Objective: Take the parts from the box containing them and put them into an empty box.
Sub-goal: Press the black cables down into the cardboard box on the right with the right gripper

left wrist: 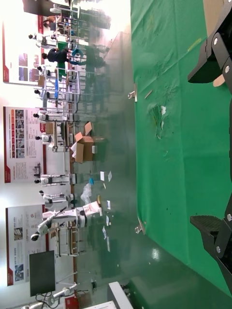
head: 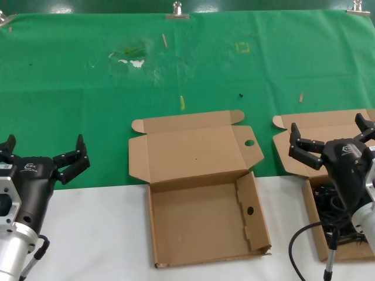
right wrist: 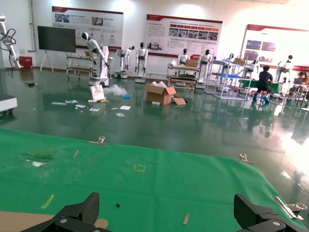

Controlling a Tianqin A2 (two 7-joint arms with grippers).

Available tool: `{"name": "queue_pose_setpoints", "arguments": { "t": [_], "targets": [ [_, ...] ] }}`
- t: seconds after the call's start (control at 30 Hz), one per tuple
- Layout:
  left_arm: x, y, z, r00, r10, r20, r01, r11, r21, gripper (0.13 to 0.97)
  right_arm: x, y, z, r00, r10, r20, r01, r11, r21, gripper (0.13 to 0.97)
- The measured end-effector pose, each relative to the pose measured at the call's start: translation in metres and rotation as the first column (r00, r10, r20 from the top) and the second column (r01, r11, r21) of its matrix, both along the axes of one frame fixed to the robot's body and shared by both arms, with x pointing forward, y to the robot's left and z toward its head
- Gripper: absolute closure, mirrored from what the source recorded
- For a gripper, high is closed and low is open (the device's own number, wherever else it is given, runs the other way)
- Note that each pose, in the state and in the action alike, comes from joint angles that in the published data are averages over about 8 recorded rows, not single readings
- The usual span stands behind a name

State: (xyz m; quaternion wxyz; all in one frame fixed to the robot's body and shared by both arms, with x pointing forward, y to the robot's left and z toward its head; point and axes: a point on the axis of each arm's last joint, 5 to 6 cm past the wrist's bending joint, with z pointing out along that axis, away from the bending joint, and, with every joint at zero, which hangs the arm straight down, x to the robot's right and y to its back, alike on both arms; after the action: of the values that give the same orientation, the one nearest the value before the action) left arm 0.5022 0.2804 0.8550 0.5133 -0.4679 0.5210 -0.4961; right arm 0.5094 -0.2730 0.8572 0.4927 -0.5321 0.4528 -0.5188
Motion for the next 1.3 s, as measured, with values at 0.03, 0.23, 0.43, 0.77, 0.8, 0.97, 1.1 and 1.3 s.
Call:
{"name": "queue_pose_setpoints", "arguments": {
  "t": [0.03,0.23,0.43,0.77,0.8,0.97,1.1,1.3],
  "targets": [
    [0.0,0.0,0.0,1.0,0.0,0.0,0.0,1.0,0.0,0.132,0.0,0.0,0.0,1.0,0.0,0.0,0.0,1.0,0.0,0.13],
    [0.0,0.0,0.0,1.0,0.0,0.0,0.0,1.0,0.0,0.132,0.0,0.0,0.0,1.0,0.0,0.0,0.0,1.0,0.0,0.13],
    [0.0,0.0,0.0,1.0,0.0,0.0,0.0,1.0,0.0,0.132,0.0,0.0,0.0,1.0,0.0,0.0,0.0,1.0,0.0,0.13],
    [0.0,0.0,0.0,1.0,0.0,0.0,0.0,1.0,0.0,0.132,0.001,-0.008,-0.004,0.999,-0.055,0.004,0.055,0.989,-0.136,0.13],
    [0.0,0.0,0.0,1.0,0.0,0.0,0.0,1.0,0.0,0.132,0.002,-0.011,-0.005,0.998,-0.069,0.004,0.069,0.983,-0.17,0.13],
    [0.0,0.0,0.0,1.0,0.0,0.0,0.0,1.0,0.0,0.132,0.002,-0.032,-0.009,0.991,-0.137,0.007,0.13,0.925,-0.358,0.13],
    [0.0,0.0,0.0,1.0,0.0,0.0,0.0,1.0,0.0,0.132,-0.002,-0.053,-0.01,0.988,-0.155,0.012,0.138,0.841,-0.524,0.13],
    [0.0,0.0,0.0,1.0,0.0,0.0,0.0,1.0,0.0,0.132,-0.018,-0.075,-0.004,0.996,-0.088,-0.018,0.05,0.707,-0.705,0.13]
  ]
}}
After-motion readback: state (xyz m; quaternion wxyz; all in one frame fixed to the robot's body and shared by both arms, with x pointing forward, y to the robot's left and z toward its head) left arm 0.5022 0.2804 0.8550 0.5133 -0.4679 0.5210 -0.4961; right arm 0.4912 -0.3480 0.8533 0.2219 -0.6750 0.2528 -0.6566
